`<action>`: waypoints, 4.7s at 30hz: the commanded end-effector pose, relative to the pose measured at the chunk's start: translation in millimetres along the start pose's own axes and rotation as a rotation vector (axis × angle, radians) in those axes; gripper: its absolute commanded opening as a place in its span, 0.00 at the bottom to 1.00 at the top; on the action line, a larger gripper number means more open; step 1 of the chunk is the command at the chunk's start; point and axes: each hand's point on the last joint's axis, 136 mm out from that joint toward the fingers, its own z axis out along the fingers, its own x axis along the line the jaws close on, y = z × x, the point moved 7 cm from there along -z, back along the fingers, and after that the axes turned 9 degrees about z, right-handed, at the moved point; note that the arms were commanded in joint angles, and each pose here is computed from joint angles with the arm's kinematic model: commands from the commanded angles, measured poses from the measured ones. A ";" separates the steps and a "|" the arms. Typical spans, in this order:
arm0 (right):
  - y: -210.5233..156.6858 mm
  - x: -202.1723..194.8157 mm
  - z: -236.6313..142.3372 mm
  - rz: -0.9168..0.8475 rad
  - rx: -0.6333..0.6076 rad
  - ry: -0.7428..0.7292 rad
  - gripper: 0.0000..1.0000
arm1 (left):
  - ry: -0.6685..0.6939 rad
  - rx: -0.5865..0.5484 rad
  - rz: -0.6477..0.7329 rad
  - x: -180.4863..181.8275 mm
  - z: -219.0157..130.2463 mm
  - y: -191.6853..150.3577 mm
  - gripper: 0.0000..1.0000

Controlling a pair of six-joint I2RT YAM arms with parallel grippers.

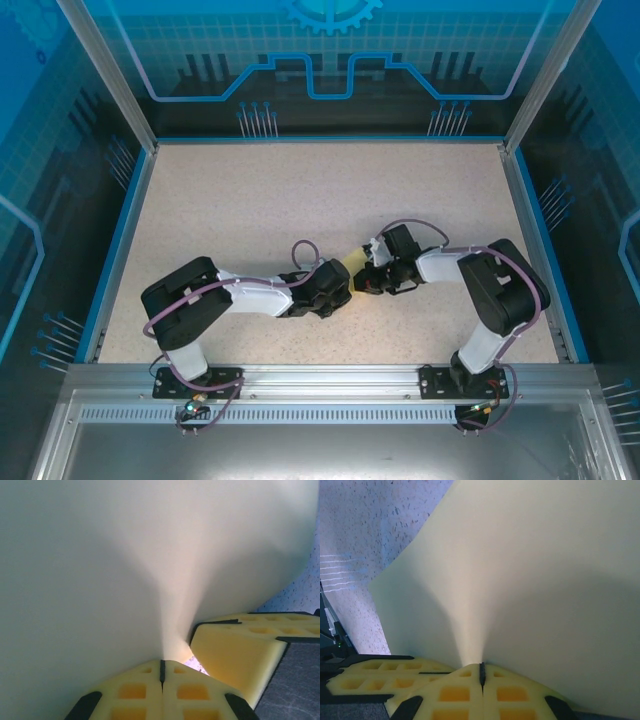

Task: Fold a paper plane with a square sheet of paper (pick it up from the middle)
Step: First fold in half a square sheet of paper at the center of the table.

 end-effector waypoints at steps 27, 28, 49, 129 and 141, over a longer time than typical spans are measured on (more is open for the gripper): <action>14.2 21.9 -46.9 0.015 -0.187 0.002 0.03 | 0.182 0.026 0.177 73.9 -25.0 21.1 0.00; 11.1 26.5 -39.5 0.005 -0.165 0.017 0.03 | 0.184 0.026 0.175 75.1 -25.4 21.7 0.00; 9.3 -5.0 2.1 0.069 -0.129 -0.130 0.01 | 0.455 0.032 0.035 109.6 -32.2 20.9 0.00; -21.4 -16.9 37.2 0.175 -0.121 -0.228 0.00 | 0.164 -0.188 -0.123 105.5 -20.6 23.0 0.00; -19.9 -34.1 35.5 0.229 -0.122 -0.284 0.00 | 0.309 -0.302 -0.238 170.0 -53.1 11.9 0.00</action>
